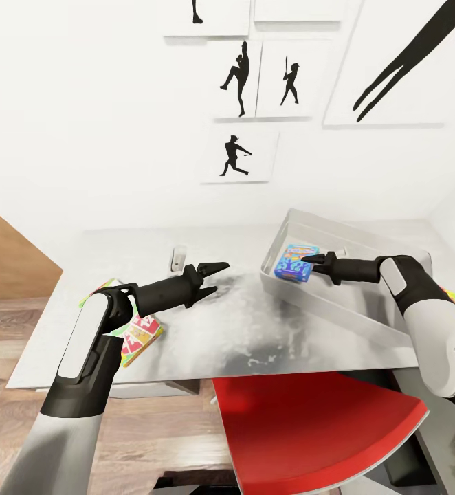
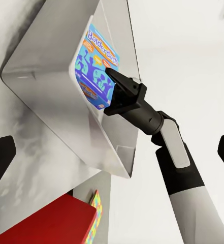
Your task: Put all the toys in the child's room - the three board games (two on the bed and one on the table), the two jigsaw puzzles on the table, and the tennis ball on the table - inside the toy box on the table in the child's room.
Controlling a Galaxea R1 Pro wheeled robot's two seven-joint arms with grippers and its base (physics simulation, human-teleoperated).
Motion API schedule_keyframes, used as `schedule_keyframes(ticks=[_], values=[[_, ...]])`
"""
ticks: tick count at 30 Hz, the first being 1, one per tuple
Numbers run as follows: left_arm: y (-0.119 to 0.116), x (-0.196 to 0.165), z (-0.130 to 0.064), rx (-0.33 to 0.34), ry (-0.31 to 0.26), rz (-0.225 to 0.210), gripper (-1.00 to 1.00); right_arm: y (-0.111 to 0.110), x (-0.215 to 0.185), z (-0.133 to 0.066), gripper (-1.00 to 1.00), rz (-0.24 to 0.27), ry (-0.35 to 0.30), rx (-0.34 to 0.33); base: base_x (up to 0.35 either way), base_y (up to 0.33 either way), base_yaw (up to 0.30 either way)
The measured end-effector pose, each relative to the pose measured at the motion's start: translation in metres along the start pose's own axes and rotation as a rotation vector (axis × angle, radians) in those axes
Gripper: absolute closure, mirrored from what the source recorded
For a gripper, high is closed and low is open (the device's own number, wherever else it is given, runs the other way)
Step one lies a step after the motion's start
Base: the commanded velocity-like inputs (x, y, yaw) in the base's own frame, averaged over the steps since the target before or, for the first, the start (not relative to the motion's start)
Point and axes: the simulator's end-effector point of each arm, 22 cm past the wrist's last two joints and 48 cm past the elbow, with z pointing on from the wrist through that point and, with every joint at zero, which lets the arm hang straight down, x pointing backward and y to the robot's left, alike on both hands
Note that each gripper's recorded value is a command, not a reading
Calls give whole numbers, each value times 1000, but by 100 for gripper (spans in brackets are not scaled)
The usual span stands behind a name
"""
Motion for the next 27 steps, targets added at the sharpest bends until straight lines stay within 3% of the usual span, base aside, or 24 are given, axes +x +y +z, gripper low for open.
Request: schedule_keyframes(ticks=[27], values=[[0,0,0,-1,-1,0,-100,4,3,6,100,-4,8,-6,0,0,0]])
